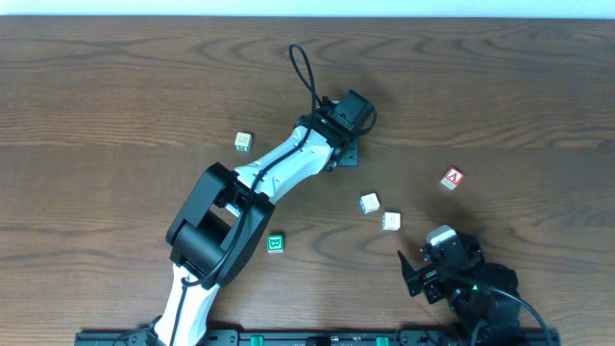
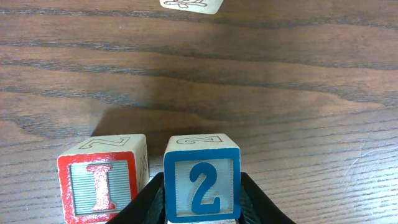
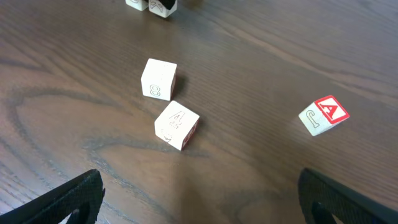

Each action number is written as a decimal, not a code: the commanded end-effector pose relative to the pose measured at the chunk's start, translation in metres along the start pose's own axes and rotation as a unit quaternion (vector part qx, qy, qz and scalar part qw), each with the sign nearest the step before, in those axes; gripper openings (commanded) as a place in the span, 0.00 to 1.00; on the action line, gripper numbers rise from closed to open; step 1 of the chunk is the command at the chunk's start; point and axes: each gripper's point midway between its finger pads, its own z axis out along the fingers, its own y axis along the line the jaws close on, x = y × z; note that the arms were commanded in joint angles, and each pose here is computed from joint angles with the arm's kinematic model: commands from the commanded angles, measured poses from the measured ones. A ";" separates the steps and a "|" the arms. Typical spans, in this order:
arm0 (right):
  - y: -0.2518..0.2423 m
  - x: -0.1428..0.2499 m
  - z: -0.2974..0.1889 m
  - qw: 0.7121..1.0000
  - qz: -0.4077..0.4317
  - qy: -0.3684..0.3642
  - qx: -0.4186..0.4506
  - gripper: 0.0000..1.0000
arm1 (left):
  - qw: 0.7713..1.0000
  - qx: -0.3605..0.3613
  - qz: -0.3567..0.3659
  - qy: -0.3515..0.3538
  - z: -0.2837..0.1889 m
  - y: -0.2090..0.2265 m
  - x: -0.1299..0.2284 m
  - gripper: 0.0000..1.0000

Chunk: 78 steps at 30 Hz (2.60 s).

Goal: Spell out Ai2
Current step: 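Lower the '2' block right of the 'I' and release, then retract the left arm back toward the left side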

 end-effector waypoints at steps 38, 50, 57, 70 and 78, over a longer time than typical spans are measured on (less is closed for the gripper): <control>0.001 0.005 0.003 1.000 -0.003 0.004 -0.002 0.99 | 0.985 0.035 0.096 -0.137 -0.086 -0.024 -0.116 0.49; 0.001 0.005 0.003 1.000 -0.003 0.004 -0.002 0.99 | 0.975 -0.065 0.030 -0.212 -0.255 0.099 -0.144 0.51; 0.001 0.005 0.003 1.000 -0.003 0.004 -0.002 0.99 | 0.981 -0.033 -0.003 -0.192 -0.287 0.158 -0.135 0.52; -0.011 -0.062 -0.006 0.991 -0.003 -0.133 0.017 0.99 | 0.981 -0.023 -0.022 -0.191 -0.288 0.178 -0.138 0.55; -0.048 -0.128 -0.041 0.922 0.246 -0.295 0.042 0.99 | 0.981 -0.023 -0.020 -0.193 -0.289 0.178 -0.139 0.60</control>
